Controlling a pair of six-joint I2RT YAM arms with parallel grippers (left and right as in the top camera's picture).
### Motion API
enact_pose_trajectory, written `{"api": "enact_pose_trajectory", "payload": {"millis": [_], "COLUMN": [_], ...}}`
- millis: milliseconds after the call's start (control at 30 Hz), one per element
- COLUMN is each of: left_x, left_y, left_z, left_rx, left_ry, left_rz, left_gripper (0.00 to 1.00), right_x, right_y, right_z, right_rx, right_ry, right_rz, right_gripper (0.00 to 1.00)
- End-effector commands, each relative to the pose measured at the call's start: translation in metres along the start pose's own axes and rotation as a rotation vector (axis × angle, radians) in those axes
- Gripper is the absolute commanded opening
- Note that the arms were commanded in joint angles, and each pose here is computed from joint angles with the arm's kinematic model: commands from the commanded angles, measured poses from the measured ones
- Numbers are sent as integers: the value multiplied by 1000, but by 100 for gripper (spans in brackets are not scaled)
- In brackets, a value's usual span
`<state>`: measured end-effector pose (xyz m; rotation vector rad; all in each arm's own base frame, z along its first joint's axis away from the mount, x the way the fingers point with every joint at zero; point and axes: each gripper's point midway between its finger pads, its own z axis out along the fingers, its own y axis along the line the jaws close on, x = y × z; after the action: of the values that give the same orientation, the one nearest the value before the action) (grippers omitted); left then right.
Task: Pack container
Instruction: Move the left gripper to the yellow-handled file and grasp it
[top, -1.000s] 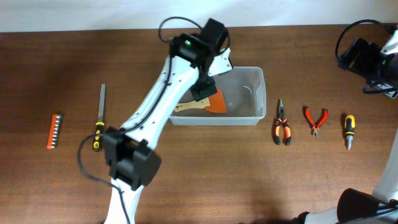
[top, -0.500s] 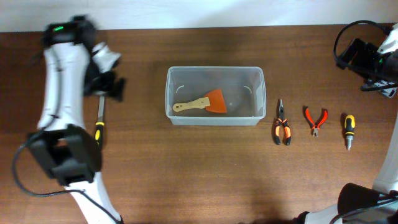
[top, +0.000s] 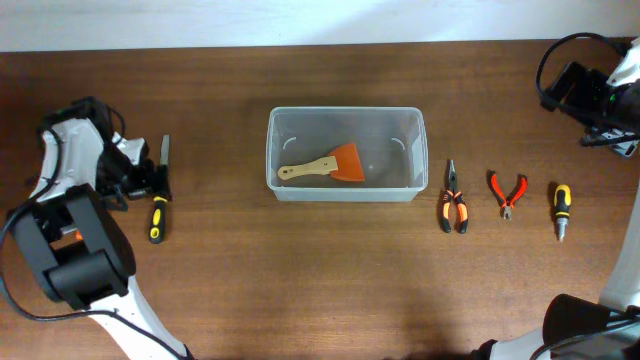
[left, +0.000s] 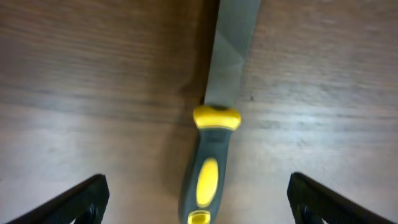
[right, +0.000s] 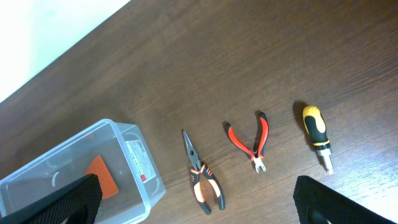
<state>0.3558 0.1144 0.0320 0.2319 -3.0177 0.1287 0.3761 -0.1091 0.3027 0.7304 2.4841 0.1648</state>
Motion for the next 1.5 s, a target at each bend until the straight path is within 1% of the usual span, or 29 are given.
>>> {"api": "enact_pose_trajectory", "payload": {"millis": [0,133,200,267,300,367,400,700,1033,1100,1167,1300,1467], "left_x": [3,1,-1,-3,-4,-5,-5,-4,-5,-5,-5,-6,-6], "left_y": [0,-3,-5,-7,-9,-12,-14,-27,-27,-26,-25,-24,-24], "left_z": [11,26,29,32,34,36,38,45,46,46,47,47,47], "left_rx": [-14,-1,7,4,3,-3,-4,-80,-83,-86,-92,-99,-100], "left_ry": [-3,-27,-38,-48,-52,-54,-54,-38,-41,-43,-40,-44,-42], "left_rz": [-6,-2,1,9,14,26,32,65,52,53,53,55,111], "left_gripper": [94,92,89,78,74,61,57,55,54,47,42,42,42], "right_x": [0,0,0,0,0,0,0,0,0,0,0,0,0], "right_y": [-2,-1,-1,-1,-1,-1,-1,-1,-1,-1,-1,-1,-1], "right_z": [2,2,2,2,2,2,2,2,2,2,2,2,2], "right_rx": [9,8,8,5,5,5,5,5,6,6,6,6,5], "right_ry": [3,3,3,4,4,3,4,4,4,4,3,3,3], "right_rz": [5,5,5,5,5,5,5,5,5,5,5,5,5], "right_gripper": [99,99,99,99,99,99,99,99,99,99,99,99,99]}}
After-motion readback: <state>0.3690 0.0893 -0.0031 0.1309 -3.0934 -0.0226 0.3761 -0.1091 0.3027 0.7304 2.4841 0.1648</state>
